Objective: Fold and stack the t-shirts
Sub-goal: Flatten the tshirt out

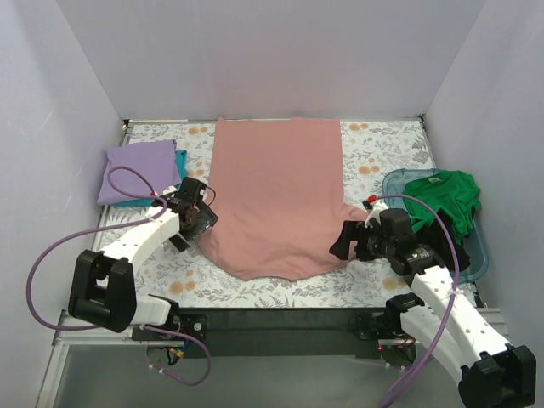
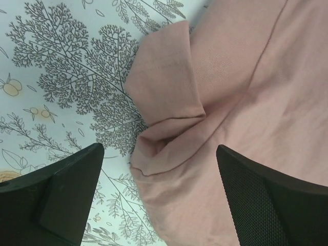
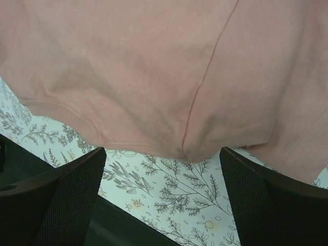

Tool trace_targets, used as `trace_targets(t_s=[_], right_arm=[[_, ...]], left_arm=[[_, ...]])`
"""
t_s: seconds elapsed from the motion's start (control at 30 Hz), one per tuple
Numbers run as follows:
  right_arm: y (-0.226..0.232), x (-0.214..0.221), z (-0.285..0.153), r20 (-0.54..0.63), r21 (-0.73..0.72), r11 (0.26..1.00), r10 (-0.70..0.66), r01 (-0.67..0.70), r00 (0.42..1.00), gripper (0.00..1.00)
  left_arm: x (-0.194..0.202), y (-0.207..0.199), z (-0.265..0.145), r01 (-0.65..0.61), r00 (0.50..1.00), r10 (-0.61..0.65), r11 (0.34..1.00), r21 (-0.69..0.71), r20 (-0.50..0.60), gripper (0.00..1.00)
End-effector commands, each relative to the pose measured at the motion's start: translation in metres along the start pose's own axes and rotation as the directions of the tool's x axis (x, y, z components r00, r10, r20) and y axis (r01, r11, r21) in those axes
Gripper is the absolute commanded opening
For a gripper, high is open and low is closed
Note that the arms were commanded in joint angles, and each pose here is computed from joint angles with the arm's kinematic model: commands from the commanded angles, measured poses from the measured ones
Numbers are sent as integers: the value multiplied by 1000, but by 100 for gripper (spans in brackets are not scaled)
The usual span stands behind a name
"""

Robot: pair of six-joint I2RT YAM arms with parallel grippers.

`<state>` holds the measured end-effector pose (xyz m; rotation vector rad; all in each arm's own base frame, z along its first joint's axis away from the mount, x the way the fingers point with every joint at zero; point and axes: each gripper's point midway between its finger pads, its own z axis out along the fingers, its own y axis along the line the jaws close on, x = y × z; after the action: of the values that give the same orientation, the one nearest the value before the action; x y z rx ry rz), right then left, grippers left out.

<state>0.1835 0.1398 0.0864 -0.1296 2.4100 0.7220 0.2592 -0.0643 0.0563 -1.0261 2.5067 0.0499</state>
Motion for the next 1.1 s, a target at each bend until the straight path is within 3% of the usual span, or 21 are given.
trace_targets(t_s=[0.0,0.1,0.3,0.47,0.67,0.8,1.07], right_arm=[[14,-32,-14,97,-16,999,-40,42,994,99],[5,-39,-11,96,38,998,-60,56,994,98],[-16,-51,7,72,156,987,-48,36,996,98],[-23,-55,28,58,163,986,-53,42,997,99],[-38,-15,53,-70,207,978,9,5,997,98],[-36,36,59,-186,220,976,42,0,982,98],[27,139,41,-359,80,996,52,-25,932,98]], left_arm=[[3,-13,-16,49,999,-47,993,110,-21,92],[17,-17,-19,56,997,-46,979,194,-54,92],[25,-17,-14,61,996,-47,977,203,-77,93],[33,-26,-2,64,994,-41,970,235,-104,93],[31,-12,26,66,995,-59,995,82,-85,94],[23,-3,43,44,997,-45,999,-29,-58,96],[-8,-17,74,32,999,-35,988,-154,-19,96]])
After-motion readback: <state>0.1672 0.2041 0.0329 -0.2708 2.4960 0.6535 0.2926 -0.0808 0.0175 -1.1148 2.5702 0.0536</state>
